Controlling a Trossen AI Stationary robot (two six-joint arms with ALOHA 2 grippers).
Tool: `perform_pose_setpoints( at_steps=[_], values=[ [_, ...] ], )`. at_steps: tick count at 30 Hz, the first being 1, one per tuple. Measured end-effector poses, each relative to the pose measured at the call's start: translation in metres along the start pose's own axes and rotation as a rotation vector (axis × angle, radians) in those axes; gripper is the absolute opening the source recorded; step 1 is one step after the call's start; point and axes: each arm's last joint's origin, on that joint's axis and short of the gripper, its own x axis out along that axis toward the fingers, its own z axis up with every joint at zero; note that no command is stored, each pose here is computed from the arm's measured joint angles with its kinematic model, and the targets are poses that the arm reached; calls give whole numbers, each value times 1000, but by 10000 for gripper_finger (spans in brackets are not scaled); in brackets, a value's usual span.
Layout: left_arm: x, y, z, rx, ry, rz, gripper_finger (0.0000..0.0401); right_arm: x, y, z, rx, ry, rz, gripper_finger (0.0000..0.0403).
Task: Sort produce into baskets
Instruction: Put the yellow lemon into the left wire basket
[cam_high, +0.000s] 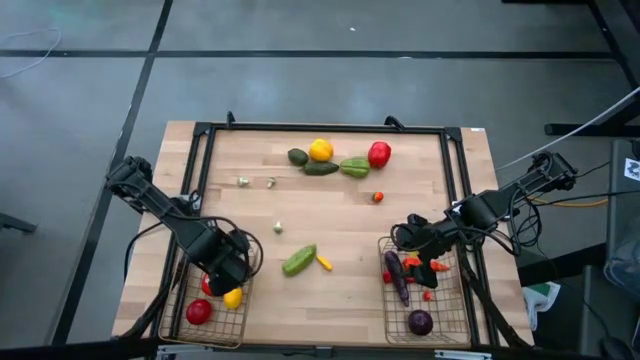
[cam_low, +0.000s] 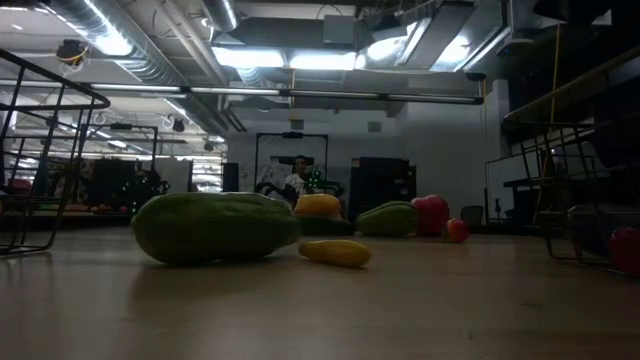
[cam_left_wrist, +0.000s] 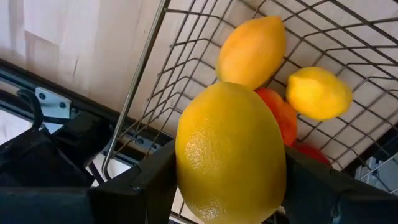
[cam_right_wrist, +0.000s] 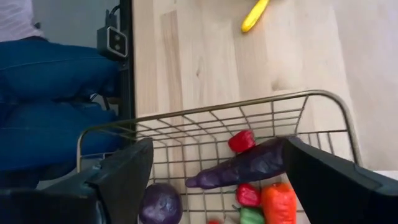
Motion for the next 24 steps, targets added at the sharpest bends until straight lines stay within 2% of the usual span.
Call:
perform_pose_setpoints(
  at_steps=[6, 11, 19, 24],
  values=[
    [3, 0, 0, -76, 22, 2, 230, 0, -1, 1, 0, -39, -49, 351],
    [3, -1, -2, -55, 75, -24, 235, 0, -2, 1, 0, -47, -58, 351],
    [3, -1, -2, -51, 92, -35, 295, 0, -2, 2, 0, -51, -63, 351],
    [3, -1, -1, -36, 92, -37, 305, -1, -3, 8, -23, -132, -102, 351]
  ],
)
